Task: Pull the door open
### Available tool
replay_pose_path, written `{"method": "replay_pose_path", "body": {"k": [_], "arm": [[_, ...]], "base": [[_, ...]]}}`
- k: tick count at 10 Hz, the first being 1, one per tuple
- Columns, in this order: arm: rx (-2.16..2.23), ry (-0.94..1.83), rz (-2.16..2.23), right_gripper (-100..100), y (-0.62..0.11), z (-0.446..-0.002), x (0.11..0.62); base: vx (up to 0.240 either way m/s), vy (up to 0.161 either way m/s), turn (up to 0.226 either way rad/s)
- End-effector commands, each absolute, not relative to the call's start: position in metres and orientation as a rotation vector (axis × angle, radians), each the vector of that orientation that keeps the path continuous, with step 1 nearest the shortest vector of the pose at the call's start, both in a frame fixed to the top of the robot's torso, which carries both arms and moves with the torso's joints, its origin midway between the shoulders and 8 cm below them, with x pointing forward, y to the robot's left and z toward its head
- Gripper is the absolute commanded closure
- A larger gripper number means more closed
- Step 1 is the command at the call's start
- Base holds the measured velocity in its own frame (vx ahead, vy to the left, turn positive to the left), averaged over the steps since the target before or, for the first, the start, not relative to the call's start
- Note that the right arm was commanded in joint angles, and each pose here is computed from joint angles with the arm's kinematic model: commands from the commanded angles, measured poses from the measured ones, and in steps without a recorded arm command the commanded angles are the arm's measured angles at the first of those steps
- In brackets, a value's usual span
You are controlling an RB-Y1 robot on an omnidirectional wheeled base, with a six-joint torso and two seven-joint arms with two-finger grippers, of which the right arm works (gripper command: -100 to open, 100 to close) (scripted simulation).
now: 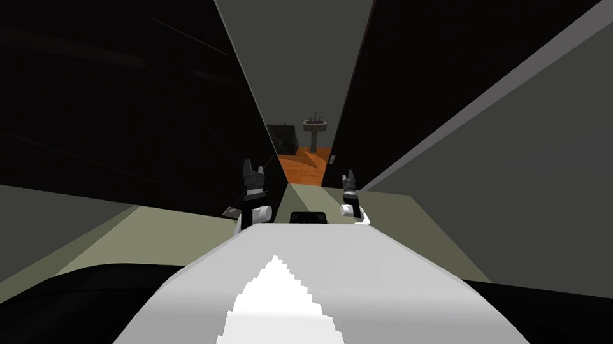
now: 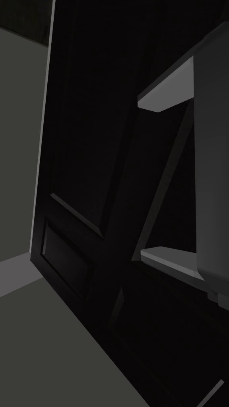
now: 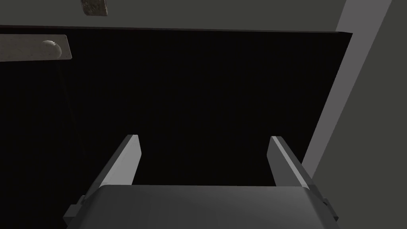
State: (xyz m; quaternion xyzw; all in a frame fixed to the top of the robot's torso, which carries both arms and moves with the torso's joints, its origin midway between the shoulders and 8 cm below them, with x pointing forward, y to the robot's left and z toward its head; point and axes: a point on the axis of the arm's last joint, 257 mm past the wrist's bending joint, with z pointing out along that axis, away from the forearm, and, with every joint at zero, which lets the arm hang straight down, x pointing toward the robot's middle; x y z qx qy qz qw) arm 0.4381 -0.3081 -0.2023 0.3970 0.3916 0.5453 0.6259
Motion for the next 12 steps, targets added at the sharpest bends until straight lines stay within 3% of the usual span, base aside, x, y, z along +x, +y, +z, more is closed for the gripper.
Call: {"method": "replay_pose_path", "body": {"k": [1, 12], "arm": [[0.934, 0.913, 1.244, -100, -0.310, -0.216, 0.441], [1.080, 1.004, 1.190, -100, -0.328, -0.297, 0.444]], "base": [[0.113, -0.019, 0.010], [0.098, -0.008, 0.011]]}}
